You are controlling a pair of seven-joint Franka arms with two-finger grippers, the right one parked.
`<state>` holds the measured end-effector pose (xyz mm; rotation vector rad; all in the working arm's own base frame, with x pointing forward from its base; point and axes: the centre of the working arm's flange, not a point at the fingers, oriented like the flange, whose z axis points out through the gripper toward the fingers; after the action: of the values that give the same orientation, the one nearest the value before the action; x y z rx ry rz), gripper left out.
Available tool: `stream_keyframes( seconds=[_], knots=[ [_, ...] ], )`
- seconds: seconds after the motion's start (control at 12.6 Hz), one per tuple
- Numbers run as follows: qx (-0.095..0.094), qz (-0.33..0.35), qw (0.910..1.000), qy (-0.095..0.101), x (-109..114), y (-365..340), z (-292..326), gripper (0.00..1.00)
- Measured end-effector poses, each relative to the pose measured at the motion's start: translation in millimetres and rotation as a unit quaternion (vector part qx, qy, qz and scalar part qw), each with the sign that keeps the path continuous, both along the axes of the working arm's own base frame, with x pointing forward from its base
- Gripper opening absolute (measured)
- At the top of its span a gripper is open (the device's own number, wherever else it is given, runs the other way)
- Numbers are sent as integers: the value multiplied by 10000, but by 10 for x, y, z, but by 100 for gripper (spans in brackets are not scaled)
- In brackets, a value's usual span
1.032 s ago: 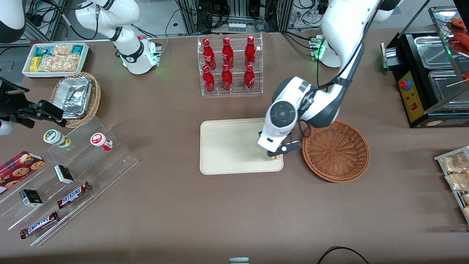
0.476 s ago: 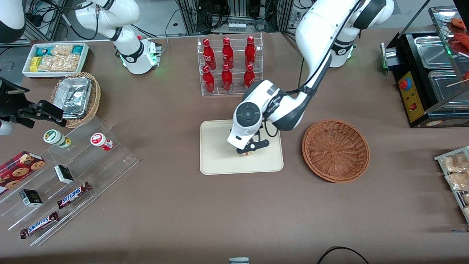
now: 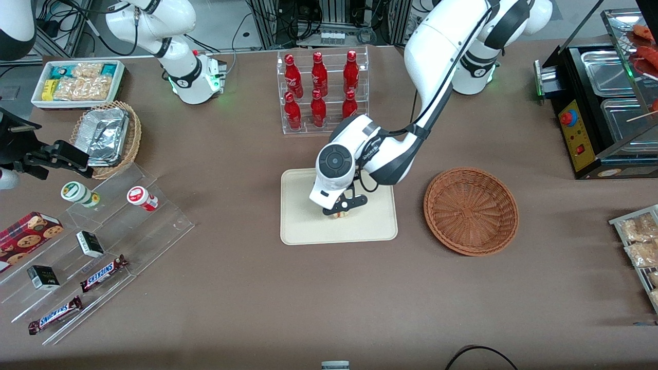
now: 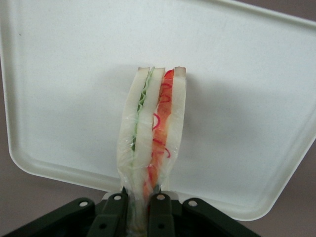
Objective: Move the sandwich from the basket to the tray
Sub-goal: 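Lower the sandwich onto the tray and open the left gripper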
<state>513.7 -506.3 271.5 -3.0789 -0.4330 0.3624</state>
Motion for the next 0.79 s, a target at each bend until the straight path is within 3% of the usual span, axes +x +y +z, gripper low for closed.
stream_keyframes(
  seconds=[0.4,0.56,0.79],
  knots=[
    [24,14,10000,-91,58,8,-240,15],
    [37,12,10000,-84,57,10,-269,20],
    [-9,28,9999,-137,85,-6,-215,54]
  ],
)
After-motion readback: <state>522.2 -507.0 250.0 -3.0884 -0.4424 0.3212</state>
